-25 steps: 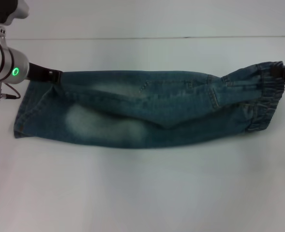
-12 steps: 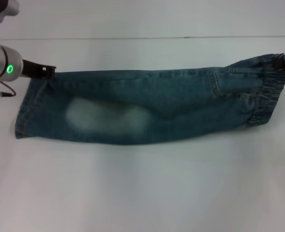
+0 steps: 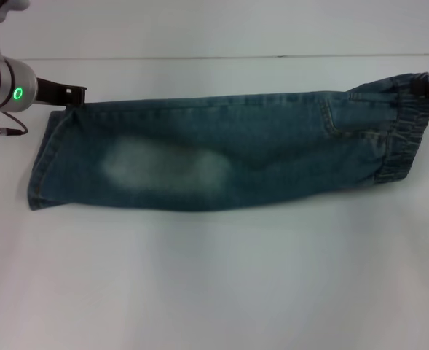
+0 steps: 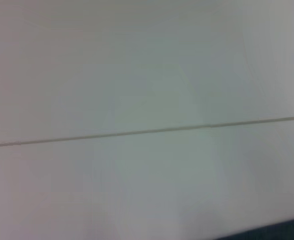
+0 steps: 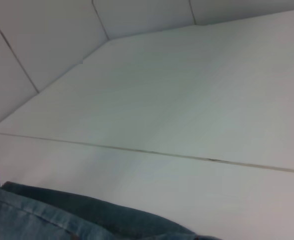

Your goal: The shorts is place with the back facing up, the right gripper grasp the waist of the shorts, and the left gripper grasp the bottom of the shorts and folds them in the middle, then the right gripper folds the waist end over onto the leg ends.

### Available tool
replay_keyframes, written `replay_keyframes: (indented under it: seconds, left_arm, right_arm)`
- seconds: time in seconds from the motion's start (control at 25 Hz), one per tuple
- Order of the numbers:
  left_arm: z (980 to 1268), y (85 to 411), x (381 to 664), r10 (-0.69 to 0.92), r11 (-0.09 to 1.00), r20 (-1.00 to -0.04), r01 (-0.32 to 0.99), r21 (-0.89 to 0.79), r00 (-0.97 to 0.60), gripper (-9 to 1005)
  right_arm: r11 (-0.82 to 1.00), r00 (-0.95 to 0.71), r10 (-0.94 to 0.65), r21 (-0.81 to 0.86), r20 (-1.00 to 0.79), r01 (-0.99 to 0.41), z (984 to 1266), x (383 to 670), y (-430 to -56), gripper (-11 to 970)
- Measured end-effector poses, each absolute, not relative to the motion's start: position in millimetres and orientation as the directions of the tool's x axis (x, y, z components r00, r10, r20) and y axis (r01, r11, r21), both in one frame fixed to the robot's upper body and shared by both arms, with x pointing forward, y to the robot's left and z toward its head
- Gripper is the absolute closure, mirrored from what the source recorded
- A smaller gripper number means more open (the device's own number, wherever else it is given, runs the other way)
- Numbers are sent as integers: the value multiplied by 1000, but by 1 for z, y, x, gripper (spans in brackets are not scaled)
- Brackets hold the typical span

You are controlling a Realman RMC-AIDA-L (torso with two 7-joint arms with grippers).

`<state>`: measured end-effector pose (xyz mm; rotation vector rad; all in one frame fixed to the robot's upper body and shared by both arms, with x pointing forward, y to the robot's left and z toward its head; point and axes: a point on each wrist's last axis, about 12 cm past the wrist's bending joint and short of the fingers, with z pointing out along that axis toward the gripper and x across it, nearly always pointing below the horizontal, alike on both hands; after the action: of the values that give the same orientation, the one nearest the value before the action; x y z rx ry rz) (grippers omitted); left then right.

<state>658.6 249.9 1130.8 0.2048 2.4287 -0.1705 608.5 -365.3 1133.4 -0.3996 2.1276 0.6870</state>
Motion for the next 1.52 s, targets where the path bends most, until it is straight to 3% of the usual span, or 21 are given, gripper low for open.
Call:
replay_keyframes:
  seconds: [1.36,1.52]
  left_arm:
    - [1126,236,657,131,973,-646,222,-60,-752,947]
    - [1122,231,656,142,971,-637,232,-60,-758,928]
  right_arm:
    - [866,-572,-74,232,-817,-443,1131,628,-360,756]
    - [891,-567,-66,207,-821,-403,1128,630,-364,564]
